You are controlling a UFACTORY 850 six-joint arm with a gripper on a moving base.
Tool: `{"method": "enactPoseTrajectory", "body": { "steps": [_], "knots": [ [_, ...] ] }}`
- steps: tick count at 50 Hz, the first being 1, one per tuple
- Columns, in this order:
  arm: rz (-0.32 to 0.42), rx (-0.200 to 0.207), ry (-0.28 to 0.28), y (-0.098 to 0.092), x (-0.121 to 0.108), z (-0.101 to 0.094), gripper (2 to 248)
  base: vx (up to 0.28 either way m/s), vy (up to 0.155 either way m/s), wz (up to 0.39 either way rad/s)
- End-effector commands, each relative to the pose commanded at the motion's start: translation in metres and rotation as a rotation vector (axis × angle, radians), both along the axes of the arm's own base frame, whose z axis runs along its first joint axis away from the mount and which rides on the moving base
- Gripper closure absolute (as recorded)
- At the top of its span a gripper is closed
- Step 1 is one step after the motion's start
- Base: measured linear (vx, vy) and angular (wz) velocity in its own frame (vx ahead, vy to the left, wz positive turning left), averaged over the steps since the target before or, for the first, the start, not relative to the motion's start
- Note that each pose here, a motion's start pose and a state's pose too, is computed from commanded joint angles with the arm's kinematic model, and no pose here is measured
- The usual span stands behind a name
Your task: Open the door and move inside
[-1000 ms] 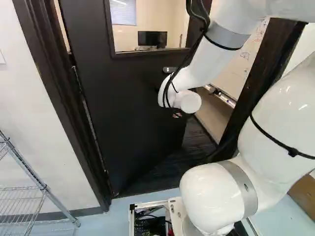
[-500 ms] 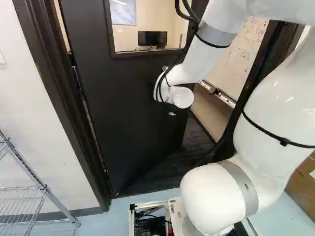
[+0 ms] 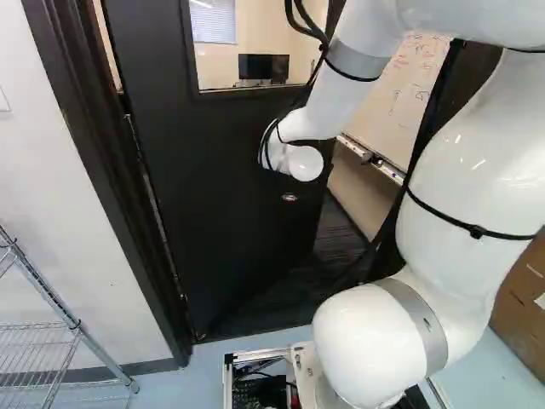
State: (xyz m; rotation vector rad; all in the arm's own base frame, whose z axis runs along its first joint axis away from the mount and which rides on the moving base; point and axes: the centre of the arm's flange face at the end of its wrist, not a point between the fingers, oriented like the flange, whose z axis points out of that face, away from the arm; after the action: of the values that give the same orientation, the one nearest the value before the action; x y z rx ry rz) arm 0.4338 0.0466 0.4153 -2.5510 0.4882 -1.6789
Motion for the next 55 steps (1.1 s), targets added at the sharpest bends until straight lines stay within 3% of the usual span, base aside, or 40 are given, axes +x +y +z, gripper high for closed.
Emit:
{"method": "enactPoseTrajectory", "body": {
  "steps": [55],
  "knots": [
    [0.077, 0.003, -0.013, 0.048, 0.054, -0.002, 3, 0.000, 0.000, 0.000]
  ]
}}
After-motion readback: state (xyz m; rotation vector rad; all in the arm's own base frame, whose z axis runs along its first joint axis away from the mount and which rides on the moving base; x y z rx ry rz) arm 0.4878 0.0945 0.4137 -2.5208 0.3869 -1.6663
